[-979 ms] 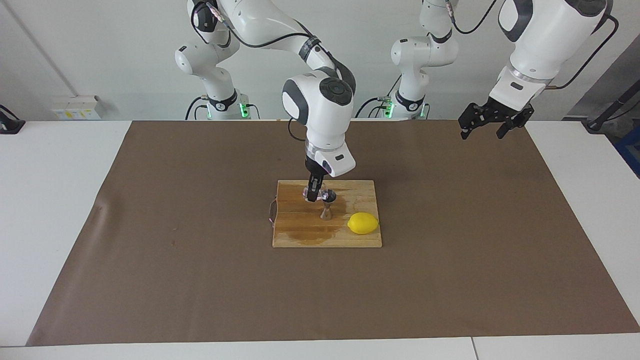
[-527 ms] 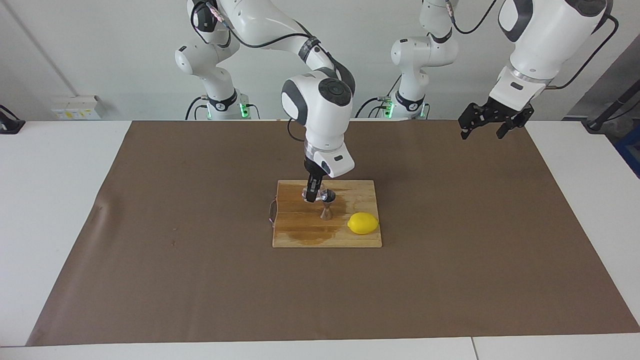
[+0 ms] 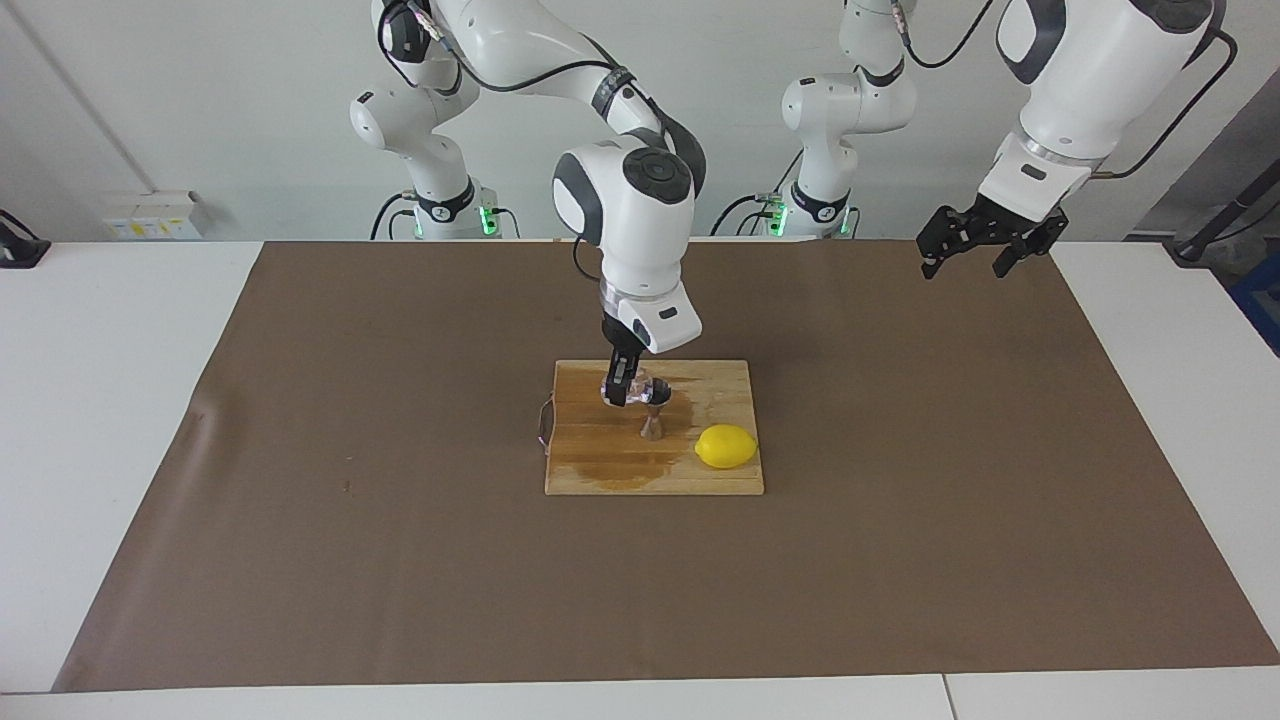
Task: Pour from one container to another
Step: 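Lift the glass cup upright and carry it away from the board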
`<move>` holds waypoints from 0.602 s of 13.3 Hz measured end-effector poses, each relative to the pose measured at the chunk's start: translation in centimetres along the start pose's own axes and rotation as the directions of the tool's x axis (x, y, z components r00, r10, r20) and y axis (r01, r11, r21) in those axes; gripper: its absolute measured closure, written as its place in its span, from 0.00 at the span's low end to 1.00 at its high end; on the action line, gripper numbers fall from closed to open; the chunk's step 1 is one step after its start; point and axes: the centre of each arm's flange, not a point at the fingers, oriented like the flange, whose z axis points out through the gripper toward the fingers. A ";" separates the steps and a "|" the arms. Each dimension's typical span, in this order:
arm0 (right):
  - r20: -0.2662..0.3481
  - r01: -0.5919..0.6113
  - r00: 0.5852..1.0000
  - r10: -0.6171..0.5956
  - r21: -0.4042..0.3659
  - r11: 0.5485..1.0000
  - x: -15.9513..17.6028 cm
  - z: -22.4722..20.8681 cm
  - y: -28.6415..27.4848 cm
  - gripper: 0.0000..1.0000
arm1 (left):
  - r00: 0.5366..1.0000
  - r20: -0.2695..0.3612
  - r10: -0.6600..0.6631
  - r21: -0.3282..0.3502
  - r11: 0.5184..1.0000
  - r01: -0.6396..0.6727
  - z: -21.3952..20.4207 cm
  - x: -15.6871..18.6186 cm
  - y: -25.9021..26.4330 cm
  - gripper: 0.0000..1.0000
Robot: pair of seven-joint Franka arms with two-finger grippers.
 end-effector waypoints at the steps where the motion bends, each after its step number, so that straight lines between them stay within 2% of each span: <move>1: -0.039 -0.006 0.999 0.006 0.009 1.000 -1.8 -0.9 2.0 0.51 | 1.000 0.000 0.000 0.000 1.000 0.000 0.0 0.0 0.0 0.00; 4: -0.128 -0.002 0.992 0.006 0.034 0.999 -8.4 -2.1 7.9 0.51 | 1.000 0.000 0.000 0.000 1.000 0.000 0.0 0.0 0.0 0.00; 8: -0.233 0.034 0.972 -0.016 0.072 0.997 -18.8 -0.8 13.1 0.51 | 1.000 0.000 0.000 0.000 1.000 0.000 0.0 0.0 0.0 0.00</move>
